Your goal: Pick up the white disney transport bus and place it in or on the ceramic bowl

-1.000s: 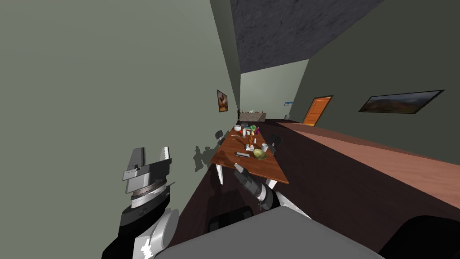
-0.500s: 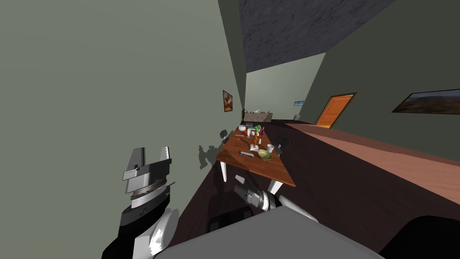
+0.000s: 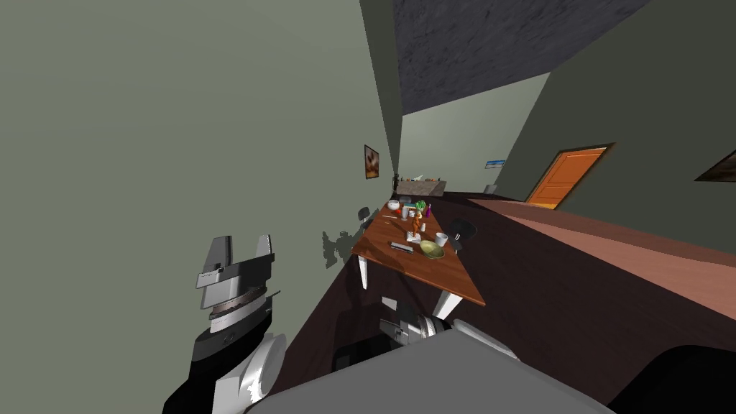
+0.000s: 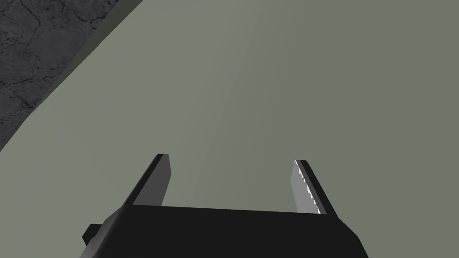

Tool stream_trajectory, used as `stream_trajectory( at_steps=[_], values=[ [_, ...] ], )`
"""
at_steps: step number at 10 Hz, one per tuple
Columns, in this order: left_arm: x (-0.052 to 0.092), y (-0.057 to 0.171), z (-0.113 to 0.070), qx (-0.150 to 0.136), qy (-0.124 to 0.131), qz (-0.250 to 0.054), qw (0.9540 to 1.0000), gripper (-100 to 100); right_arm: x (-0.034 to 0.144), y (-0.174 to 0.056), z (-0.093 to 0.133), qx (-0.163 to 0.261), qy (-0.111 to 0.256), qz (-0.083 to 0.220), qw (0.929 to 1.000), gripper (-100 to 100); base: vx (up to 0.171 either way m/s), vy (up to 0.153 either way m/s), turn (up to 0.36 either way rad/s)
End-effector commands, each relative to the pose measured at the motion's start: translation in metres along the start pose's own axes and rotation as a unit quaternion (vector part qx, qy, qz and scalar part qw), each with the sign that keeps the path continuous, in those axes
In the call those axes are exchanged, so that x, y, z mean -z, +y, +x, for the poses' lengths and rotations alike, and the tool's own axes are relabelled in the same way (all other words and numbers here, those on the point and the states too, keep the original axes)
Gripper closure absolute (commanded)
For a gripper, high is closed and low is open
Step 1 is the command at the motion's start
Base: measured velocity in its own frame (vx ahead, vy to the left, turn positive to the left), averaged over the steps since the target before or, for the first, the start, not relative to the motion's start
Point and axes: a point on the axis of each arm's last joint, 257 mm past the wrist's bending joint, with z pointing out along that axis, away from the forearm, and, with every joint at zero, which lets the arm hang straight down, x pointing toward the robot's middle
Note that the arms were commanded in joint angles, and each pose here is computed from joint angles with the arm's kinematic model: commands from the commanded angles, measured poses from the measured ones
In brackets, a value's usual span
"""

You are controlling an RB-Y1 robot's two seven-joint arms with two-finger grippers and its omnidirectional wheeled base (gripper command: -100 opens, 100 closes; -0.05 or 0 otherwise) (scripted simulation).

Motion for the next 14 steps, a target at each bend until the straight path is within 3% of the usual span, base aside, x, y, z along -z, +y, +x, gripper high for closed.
stream_trajectory(
  at_steps=[1, 4, 5, 6, 7, 8, 10, 12, 13, 14],
  values=[
    [0.000, 0.000, 0.000, 0.000, 0.000, 0.000, 1.0000, 0, 0.019, -0.016, 0.017, 0.004, 0.033, 0.015, 0.9993, -100, -0.006, 0.032, 0.129],
    [0.000, 0.000, 0.000, 0.000, 0.000, 0.000, 1.0000, 0, 0.061, -0.041, 0.059, 0.021, 0.118, 0.039, 0.9920, -100, 0.002, 0.044, 0.209],
    [0.000, 0.000, 0.000, 0.000, 0.000, 0.000, 1.0000, 0, 0.078, -0.055, 0.067, 0.019, 0.135, 0.059, 0.9889, -100, 0.010, 0.030, 0.092],
    [0.000, 0.000, 0.000, 0.000, 0.000, 0.000, 1.0000, 0, 0.081, -0.056, 0.067, 0.020, 0.138, 0.060, 0.9884, -100, 0.007, 0.014, -0.058],
    [0.000, 0.000, 0.000, 0.000, 0.000, 0.000, 1.0000, 0, 0.108, -0.071, 0.084, 0.027, 0.180, 0.077, 0.9803, -100, 0.017, 0.036, 0.208],
    [0.000, 0.000, 0.000, 0.000, 0.000, 0.000, 1.0000, 0, 0.118, -0.076, 0.086, 0.028, 0.189, 0.085, 0.9779, -100, 0.025, 0.029, 0.142],
    [0.000, 0.000, 0.000, 0.000, 0.000, 0.000, 1.0000, 0, 0.158, -0.096, 0.100, 0.036, 0.238, 0.111, 0.9642, -100, 0.035, 0.036, 0.177],
    [0.000, 0.000, 0.000, 0.000, 0.000, 0.000, 1.0000, 0, 0.202, -0.116, 0.109, 0.044, 0.286, 0.140, 0.9471, -100, 0.056, 0.031, 0.194],
    [0.000, 0.000, 0.000, 0.000, 0.000, 0.000, 1.0000, 0, 0.230, -0.126, 0.113, 0.053, 0.319, 0.153, 0.9339, -100, 0.072, 0.023, 0.211],
    [0.000, 0.000, 0.000, 0.000, 0.000, 0.000, 1.0000, 0, 0.248, -0.134, 0.113, 0.052, 0.330, 0.169, 0.9273, -100, 0.060, 0.010, 0.124]
  ],
)
